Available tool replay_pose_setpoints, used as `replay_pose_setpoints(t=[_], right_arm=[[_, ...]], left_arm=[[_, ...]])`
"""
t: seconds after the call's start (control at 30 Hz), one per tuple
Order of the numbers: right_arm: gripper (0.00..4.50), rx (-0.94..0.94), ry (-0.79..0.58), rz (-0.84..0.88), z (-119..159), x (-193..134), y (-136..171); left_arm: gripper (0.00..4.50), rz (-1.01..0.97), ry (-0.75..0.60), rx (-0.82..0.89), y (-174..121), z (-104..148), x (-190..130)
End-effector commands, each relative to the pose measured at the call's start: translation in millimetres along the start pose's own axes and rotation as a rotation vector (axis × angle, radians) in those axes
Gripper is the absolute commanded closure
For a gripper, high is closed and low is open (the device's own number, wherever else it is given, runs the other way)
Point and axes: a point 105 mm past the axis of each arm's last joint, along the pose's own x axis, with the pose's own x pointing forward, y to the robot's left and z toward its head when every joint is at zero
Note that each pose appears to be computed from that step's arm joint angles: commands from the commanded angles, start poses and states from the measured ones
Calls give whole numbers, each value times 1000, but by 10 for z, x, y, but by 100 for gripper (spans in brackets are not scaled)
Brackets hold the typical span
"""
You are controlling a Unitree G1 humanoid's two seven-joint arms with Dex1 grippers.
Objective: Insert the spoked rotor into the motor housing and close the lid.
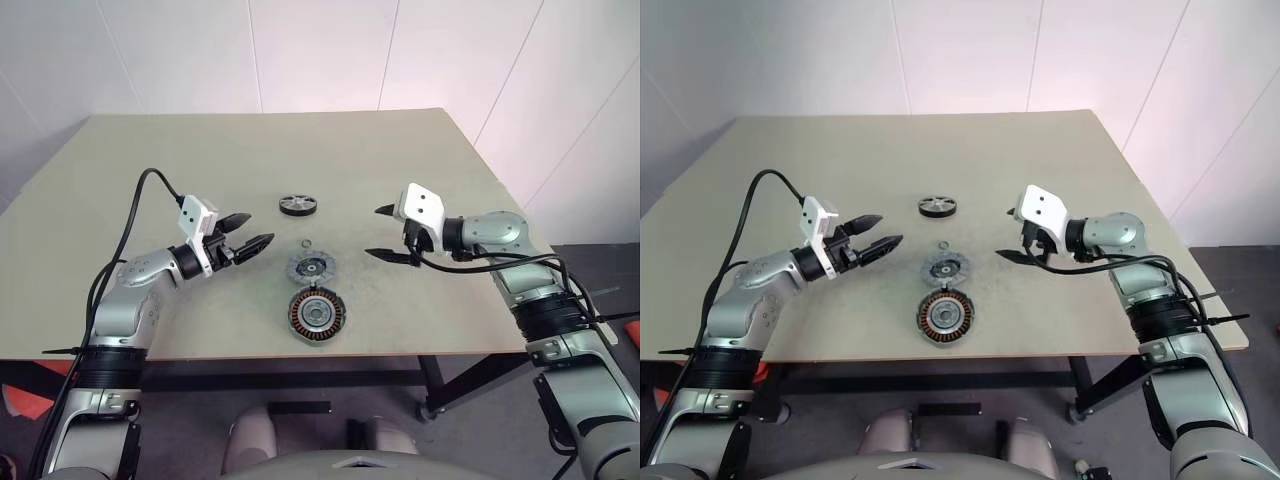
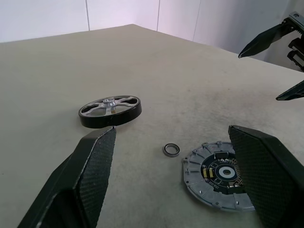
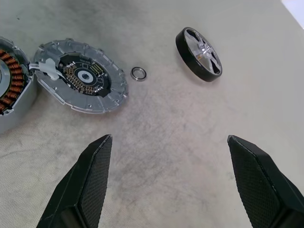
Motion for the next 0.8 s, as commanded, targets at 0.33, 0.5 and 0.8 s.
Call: replay_pose_setpoints(t=[0.33,0.5,0.8], right_arm=[[11,-177,78,96,18,-75,93],[11,-436,207,321,-24,-200,334],[11,-774,169,711,188,-117,858]], left_arm=[[48,-22,-26,40,-24,112,56],[48,-43,-6,28,-61,42,75],[48,-49,-7,17,-98,4,118]])
